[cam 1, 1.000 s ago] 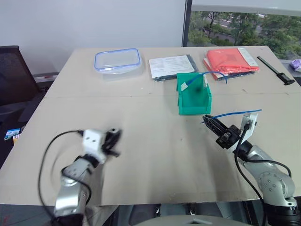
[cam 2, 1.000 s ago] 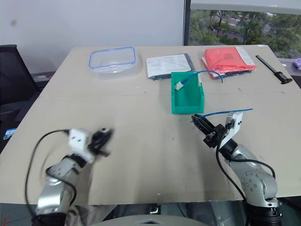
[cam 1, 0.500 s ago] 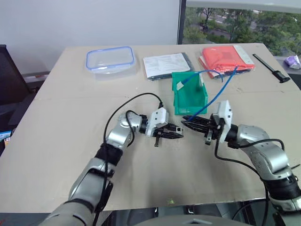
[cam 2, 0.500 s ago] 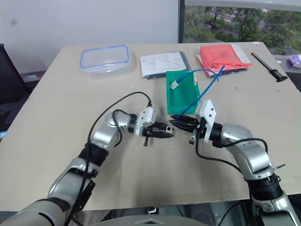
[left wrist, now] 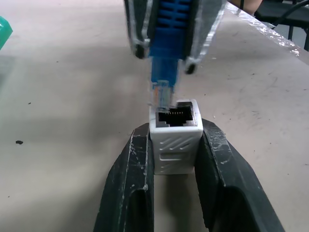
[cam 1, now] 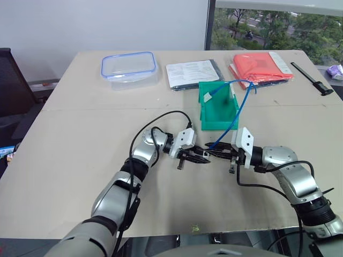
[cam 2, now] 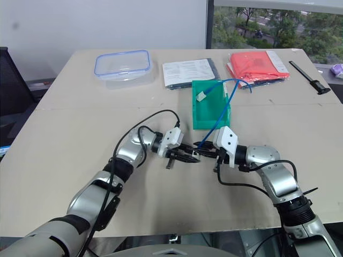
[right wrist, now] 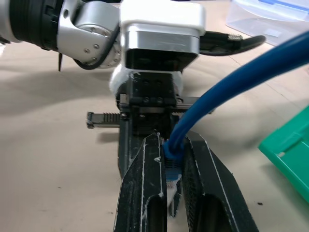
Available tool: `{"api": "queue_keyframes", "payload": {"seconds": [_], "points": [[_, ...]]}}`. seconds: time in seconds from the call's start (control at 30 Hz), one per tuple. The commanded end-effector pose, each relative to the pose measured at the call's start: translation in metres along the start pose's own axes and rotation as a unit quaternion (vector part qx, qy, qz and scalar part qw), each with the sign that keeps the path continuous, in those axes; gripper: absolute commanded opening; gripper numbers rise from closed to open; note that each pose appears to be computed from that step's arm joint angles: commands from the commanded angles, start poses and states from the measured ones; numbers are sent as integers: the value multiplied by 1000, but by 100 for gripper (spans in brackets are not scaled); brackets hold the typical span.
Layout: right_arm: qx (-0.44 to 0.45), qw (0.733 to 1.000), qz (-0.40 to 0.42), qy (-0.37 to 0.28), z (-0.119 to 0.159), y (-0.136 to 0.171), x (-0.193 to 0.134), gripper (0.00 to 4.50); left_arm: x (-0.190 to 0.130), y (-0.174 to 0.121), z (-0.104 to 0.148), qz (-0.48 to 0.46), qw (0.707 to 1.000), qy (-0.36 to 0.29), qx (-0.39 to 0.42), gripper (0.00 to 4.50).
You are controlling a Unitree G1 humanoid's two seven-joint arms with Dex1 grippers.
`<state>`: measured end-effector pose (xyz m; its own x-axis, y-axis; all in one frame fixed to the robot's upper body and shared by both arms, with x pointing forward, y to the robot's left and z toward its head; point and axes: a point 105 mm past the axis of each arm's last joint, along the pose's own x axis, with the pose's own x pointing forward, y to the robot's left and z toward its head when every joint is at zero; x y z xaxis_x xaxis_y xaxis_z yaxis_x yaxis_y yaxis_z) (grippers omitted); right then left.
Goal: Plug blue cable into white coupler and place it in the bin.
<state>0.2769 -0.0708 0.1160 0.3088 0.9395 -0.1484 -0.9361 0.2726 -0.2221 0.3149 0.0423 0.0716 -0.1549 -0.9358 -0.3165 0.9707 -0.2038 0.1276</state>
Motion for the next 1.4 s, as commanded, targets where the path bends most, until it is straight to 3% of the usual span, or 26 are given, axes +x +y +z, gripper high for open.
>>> {"api": "queue_keyframes", "payload": {"seconds": [0.03,0.33,0.53,0.6,0.67,0.73,0.83,0.93,1.03,1.07,1.13,1.23,1.4], "points": [[-23,1000,12,14,-2,6,1,0,4,-1,-2,-6,1000,7,2,55],[-42,994,36,92,-31,11,1,0,6,0,-2,-2,1000,11,17,55],[7,976,81,202,-82,32,1,0,8,-1,-2,0,1000,10,21,55],[31,975,77,207,-89,35,2,0,9,-1,-2,0,1000,10,22,55],[4,980,75,184,-81,33,7,0,10,-1,-3,0,1000,10,22,55],[16,995,27,90,-48,19,21,0,10,-2,-4,0,1000,12,21,55],[34,999,-8,-41,6,3,23,0,9,-3,-6,0,1000,14,19,55],[15,998,-16,-57,20,-2,17,0,9,-2,-6,3,1000,13,17,55],[-7,1000,-5,-26,13,0,14,0,10,-1,-5,8,1000,7,9,55],[-11,1000,-5,-19,11,0,13,0,10,0,-4,10,1000,7,11,159],[-18,1000,-6,-11,9,-1,11,0,9,2,-3,23,1000,7,19,227],[-29,999,-14,-13,13,-5,7,0,2,1,2,38,999,-3,24,370],[-47,998,-31,-25,36,-18,-4,0,-25,-1,26,124,991,-44,14,370]]}}
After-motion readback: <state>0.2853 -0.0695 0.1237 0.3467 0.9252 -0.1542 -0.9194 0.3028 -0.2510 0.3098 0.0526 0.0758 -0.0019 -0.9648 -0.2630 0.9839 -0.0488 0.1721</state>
